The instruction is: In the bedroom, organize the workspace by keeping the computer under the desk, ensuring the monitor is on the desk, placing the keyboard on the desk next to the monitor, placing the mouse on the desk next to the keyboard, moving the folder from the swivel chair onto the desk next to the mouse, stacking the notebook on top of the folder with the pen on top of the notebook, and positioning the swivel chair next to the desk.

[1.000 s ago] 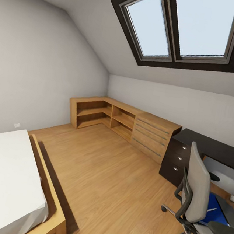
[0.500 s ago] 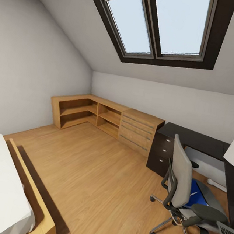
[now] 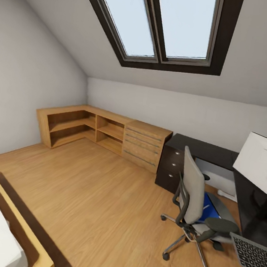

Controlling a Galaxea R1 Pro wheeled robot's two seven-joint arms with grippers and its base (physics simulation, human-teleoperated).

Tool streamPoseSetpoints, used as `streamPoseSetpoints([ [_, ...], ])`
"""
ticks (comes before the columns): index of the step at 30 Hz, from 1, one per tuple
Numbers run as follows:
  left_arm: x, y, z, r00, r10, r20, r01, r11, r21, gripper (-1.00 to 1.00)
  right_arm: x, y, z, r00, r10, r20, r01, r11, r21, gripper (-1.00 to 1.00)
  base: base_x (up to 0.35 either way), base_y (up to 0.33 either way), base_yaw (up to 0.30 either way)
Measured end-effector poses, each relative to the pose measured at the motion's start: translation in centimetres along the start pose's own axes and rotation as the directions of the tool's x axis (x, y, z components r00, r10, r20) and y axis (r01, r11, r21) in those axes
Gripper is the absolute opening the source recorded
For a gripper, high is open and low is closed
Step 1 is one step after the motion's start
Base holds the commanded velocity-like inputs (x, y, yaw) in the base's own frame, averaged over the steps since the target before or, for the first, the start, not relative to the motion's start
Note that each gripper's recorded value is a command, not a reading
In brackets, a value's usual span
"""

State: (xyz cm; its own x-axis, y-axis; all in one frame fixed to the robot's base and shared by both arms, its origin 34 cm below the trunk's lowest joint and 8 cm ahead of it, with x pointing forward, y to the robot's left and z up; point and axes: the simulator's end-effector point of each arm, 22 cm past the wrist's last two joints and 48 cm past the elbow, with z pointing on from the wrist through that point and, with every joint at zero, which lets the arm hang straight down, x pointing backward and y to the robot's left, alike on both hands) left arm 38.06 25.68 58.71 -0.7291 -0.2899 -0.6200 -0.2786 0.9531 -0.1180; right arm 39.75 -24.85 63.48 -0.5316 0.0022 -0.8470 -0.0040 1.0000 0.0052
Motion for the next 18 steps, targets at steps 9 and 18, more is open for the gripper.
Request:
streamPoseSetpoints([
  [9,0.4,0.2,0.0,1.0,-0.003,-0.01,0.003,1.0,-0.005,1.0,0.4,0.0,-0.1,1.0,0.003,-0.012,-0.003,1.0,0.003,1.0,0.0,0.001,-0.213],
  [18,1.0,0.0,0.4,1.0,-0.008,-0.018,0.008,1.0,-0.007,1.0,1.3,0.0,0.1,1.0,0.003,-0.024,-0.003,1.0,0.003,1.0,0.0,0.0,-0.2],
])
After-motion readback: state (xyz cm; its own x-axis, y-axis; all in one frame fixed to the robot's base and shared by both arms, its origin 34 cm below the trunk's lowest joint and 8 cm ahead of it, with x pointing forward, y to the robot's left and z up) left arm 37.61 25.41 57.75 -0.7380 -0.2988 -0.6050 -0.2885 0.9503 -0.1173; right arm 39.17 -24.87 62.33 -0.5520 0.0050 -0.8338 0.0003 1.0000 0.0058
